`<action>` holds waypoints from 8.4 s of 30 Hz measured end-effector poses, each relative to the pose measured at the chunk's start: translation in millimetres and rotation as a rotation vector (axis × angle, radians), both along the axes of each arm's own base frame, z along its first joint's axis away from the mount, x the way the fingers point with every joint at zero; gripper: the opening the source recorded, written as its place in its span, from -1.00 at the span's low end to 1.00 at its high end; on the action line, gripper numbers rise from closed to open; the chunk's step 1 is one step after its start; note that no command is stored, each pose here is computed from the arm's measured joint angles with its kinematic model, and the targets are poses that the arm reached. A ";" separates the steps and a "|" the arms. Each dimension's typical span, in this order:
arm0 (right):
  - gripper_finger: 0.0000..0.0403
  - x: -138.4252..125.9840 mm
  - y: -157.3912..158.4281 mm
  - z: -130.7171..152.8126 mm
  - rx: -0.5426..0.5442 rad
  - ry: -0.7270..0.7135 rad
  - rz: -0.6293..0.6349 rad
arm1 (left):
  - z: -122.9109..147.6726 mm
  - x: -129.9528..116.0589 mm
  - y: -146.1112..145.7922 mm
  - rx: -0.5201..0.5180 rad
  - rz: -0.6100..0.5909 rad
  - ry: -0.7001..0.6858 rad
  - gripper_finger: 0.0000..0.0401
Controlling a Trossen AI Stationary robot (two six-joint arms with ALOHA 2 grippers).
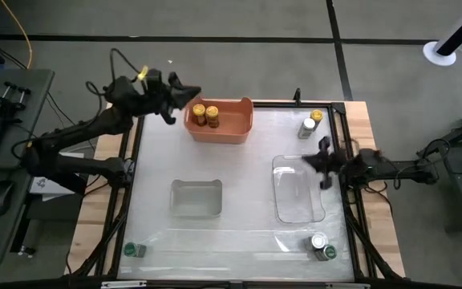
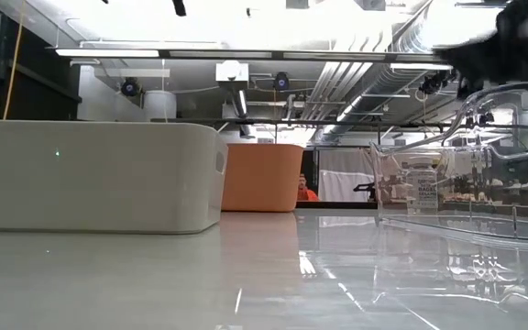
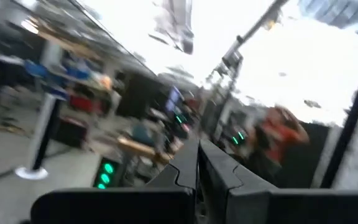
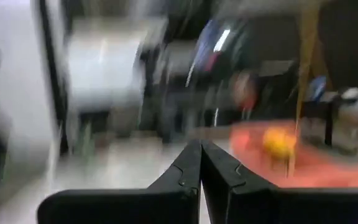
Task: Sort spices by type
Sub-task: Put the yellow seasoning bottle into the orange bin
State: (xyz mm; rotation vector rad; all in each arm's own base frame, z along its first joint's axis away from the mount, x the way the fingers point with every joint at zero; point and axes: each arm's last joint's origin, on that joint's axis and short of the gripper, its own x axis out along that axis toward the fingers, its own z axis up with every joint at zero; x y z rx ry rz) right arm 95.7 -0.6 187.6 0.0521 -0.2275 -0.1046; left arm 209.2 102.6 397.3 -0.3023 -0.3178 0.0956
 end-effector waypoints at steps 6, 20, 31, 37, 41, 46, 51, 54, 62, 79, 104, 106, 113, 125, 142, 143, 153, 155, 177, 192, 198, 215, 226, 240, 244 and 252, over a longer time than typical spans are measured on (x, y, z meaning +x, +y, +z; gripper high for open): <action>-1.00 -30.7 -15.2 44.4 0.491 -0.634 -0.361 | 3.7 0.8 -0.1 -0.109 0.030 -0.075 -1.00; -1.00 -12.4 -38.4 96.4 0.638 0.055 -0.936 | -12.6 25.9 10.3 -0.146 0.101 -0.069 -1.00; -0.94 32.7 -98.3 126.7 0.761 0.364 -1.092 | -9.8 18.2 19.8 -0.038 -0.038 -0.055 -1.00; -0.47 50.5 -132.4 119.0 0.850 0.467 -1.134 | -10.7 11.4 27.7 0.010 -0.143 -0.016 -1.00; -0.01 56.9 -148.2 113.7 0.862 0.556 -1.185 | -11.4 6.4 33.1 0.023 -0.205 0.007 -1.00; 0.38 61.9 -163.0 103.3 0.959 0.683 -1.211 | -13.0 0.2 41.1 0.041 -0.225 0.035 -1.00; 0.46 65.3 -177.5 87.7 1.098 0.781 -1.281 | -13.9 -5.2 49.1 0.035 -0.193 0.044 -1.00; 0.46 69.4 -186.3 78.9 1.115 0.846 -1.295 | -13.9 -7.1 51.6 0.035 -0.180 0.045 -1.00; 0.46 71.2 -207.1 61.1 1.068 0.986 -1.411 | -13.8 -8.0 52.8 0.042 -0.172 0.045 -1.00; 0.45 49.0 -229.0 50.3 1.160 1.047 -1.414 | -13.7 -8.0 53.2 0.015 -0.165 0.040 -1.00; -0.98 49.2 -192.3 58.9 1.032 1.086 -1.296 | -13.3 -8.1 55.1 0.013 -0.095 0.024 -1.00; -0.98 45.1 -190.1 49.5 1.050 1.099 -1.327 | -13.3 -8.1 55.1 0.010 -0.096 0.024 -1.00; -1.00 52.6 -187.5 52.8 0.996 1.081 -1.313 | -13.2 -8.1 55.4 -0.005 -0.088 0.020 -1.00; -1.00 54.0 -190.8 72.6 0.991 0.979 -1.274 | -13.3 -8.1 56.4 -0.016 -0.058 0.015 -1.00; 0.29 44.2 -200.5 73.4 1.018 0.975 -1.258 | -14.8 -7.7 56.7 -0.029 -0.059 0.028 -1.00; 0.37 44.2 -201.6 72.1 1.018 0.980 -1.267 | -14.8 -7.7 56.7 -0.030 -0.059 0.028 -1.00; 0.57 46.2 -218.7 46.3 1.094 1.066 -1.303 | -14.9 -7.7 56.7 -0.055 -0.066 0.025 -1.00; 0.57 47.3 -220.5 43.7 1.102 1.069 -1.298 | -14.9 -7.7 56.7 -0.055 -0.066 0.025 -1.00; 0.38 53.8 -227.8 22.4 1.162 1.151 -1.266 | -14.9 -7.7 56.7 -0.054 -0.066 0.025 -1.00; 0.05 54.3 -227.2 71.7 1.037 1.012 -1.259 | -14.9 -8.7 57.9 -0.054 -0.060 0.025 -1.00; 0.05 89.8 -220.7 135.0 0.884 0.663 -1.038 | -15.2 -8.6 58.0 -0.057 -0.060 0.028 -1.00; 0.05 275.9 -189.5 121.5 0.539 0.981 -0.565 | -19.5 -7.4 58.9 -0.091 -0.056 0.062 -1.00; 0.05 315.7 -206.2 68.3 0.527 1.203 -0.567 | -19.5 -7.4 58.9 -0.091 -0.056 0.062 -1.00; 0.15 322.7 -208.9 45.2 0.552 1.241 -0.586 | -19.5 -7.4 58.8 -0.092 -0.056 0.062 -1.00; 0.41 324.1 -209.6 46.0 0.549 1.222 -0.586 | -19.5 -7.4 58.8 -0.092 -0.055 0.062 -1.00; 0.49 330.4 -211.6 59.3 0.535 1.150 -0.539 | -19.5 -7.4 58.9 -0.092 -0.053 0.061 -1.00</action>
